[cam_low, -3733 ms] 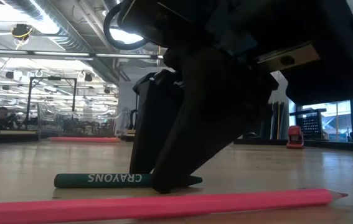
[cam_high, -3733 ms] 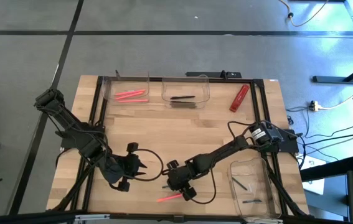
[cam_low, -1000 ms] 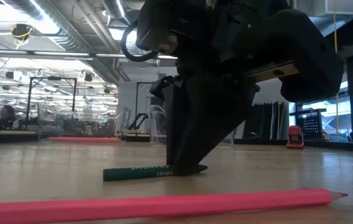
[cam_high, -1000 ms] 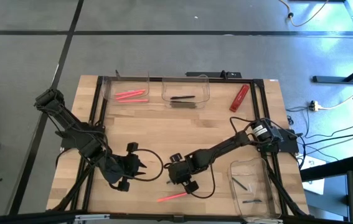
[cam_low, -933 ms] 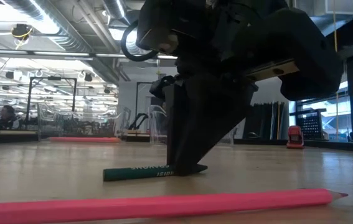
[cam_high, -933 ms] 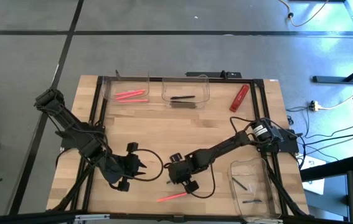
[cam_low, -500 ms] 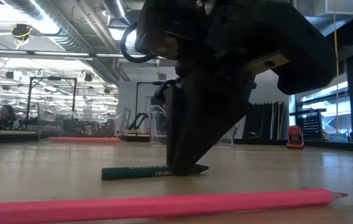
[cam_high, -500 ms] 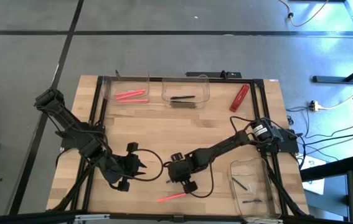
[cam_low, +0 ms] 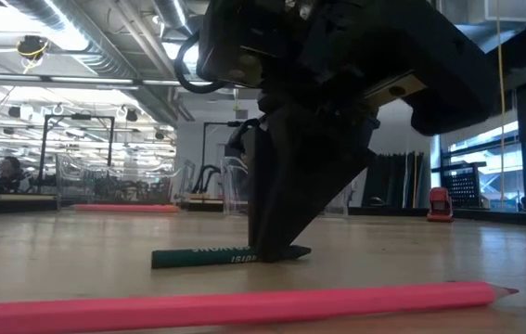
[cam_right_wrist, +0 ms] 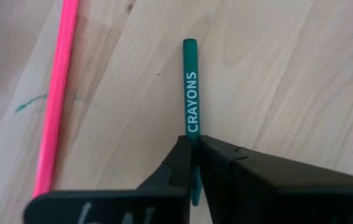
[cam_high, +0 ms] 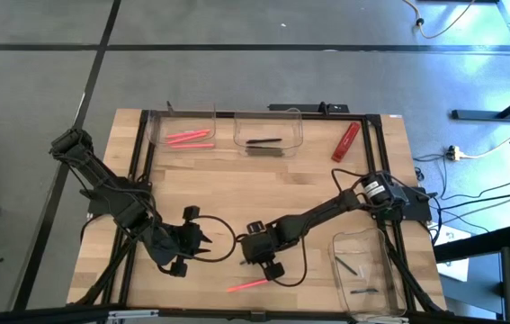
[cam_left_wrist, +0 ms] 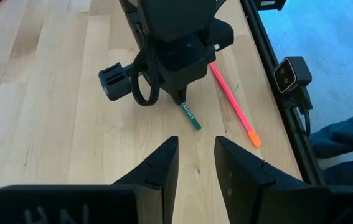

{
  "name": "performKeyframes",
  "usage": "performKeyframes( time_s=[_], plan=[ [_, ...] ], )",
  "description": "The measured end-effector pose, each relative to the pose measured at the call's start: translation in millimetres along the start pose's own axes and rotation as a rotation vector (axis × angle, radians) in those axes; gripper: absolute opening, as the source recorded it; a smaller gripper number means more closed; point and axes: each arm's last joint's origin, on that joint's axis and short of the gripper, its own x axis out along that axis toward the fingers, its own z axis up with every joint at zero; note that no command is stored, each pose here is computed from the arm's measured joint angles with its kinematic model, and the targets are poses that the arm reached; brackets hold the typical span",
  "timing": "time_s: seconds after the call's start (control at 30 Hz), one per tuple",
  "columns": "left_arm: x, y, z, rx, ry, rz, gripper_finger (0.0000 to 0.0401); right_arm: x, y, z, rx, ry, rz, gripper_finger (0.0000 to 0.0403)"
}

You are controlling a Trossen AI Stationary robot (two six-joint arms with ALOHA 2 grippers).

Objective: Sort crayons/erasers/pens/pencils in bins
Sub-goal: Put the green crayon into the bottom transparent bin

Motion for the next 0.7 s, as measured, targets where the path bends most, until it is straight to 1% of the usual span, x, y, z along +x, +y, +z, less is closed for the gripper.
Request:
performKeyframes(
  time_s=[0.2,0.33,0.4,0.5,0.63,0.7],
  plan=[
    [0.0,0.0,0.0,0.0,0.0,0.0,0.0096,-12.5,1.3,7.4,0.003,0.062,0.007,0.0017],
    [0.0,0.0,0.0,0.001,0.0,0.0,0.0096,-19.8,1.5,13.1,0.021,0.073,0.006,0.0019],
    [0.0,0.0,0.0,0.002,0.0,0.0,0.0096,-25.2,2.2,16.7,0.056,0.084,0.028,0.0014],
    [0.0,0.0,0.0,0.002,0.0,0.0,0.0096,-36.0,4.5,23.5,0.071,0.096,0.068,0.0005],
    [0.0,0.0,0.0,0.019,0.0,0.0,0.0096,-52.6,6.3,34.3,0.079,0.103,0.066,0.0004],
    [0.0,0.0,0.0,0.03,0.0,0.0,0.0096,-59.1,6.0,38.7,0.087,0.091,0.043,0.0007]
  ],
)
